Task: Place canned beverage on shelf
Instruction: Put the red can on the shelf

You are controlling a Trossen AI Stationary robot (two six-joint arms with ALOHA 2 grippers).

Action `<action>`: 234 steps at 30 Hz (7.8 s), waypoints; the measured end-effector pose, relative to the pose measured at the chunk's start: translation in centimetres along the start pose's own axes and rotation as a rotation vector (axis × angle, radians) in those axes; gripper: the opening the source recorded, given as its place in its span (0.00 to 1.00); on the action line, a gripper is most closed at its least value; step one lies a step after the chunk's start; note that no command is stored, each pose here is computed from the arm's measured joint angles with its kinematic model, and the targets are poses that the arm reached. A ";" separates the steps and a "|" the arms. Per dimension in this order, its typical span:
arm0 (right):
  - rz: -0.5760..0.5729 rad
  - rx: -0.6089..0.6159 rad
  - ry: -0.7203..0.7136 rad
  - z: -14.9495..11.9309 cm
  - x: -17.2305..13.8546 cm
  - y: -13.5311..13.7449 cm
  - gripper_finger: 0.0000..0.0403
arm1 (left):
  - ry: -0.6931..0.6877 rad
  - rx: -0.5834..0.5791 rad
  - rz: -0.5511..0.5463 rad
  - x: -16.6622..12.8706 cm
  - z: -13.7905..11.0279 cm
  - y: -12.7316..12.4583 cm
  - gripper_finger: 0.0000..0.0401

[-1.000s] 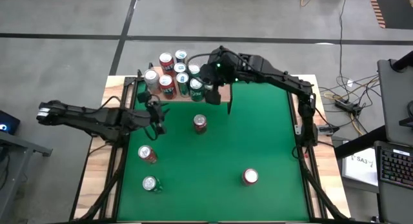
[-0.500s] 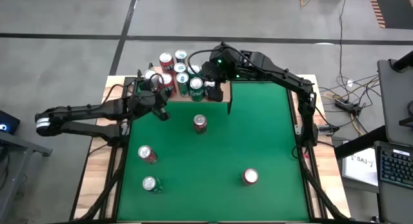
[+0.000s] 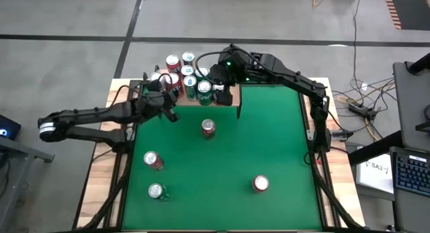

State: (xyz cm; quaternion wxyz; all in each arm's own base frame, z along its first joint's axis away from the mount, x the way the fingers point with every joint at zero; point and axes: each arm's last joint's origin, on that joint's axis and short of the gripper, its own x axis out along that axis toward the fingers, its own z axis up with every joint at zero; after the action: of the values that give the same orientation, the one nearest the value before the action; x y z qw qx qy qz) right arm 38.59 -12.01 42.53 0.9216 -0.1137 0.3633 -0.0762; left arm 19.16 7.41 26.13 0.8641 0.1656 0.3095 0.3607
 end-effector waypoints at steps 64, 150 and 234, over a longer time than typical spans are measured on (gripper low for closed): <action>-0.108 -0.046 -0.347 -10.3 -2.1 10.9 0.81 | 0.152 0.386 -0.295 -3.0 10.5 12.1 0.00; -0.134 -0.084 -0.281 -11.2 -2.0 10.5 0.81 | 0.345 0.297 -0.319 0.3 10.3 11.5 0.00; -0.219 0.206 -0.280 -2.7 1.6 5.5 0.81 | -0.361 -0.114 -0.419 -8.5 -1.1 -5.2 0.00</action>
State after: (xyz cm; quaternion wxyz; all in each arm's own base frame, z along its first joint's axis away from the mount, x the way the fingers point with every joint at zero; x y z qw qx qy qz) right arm 38.17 -7.48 38.08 0.9560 -0.0670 0.2074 -0.1964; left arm 16.51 -2.30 26.18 0.9689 0.1108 0.1573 0.1556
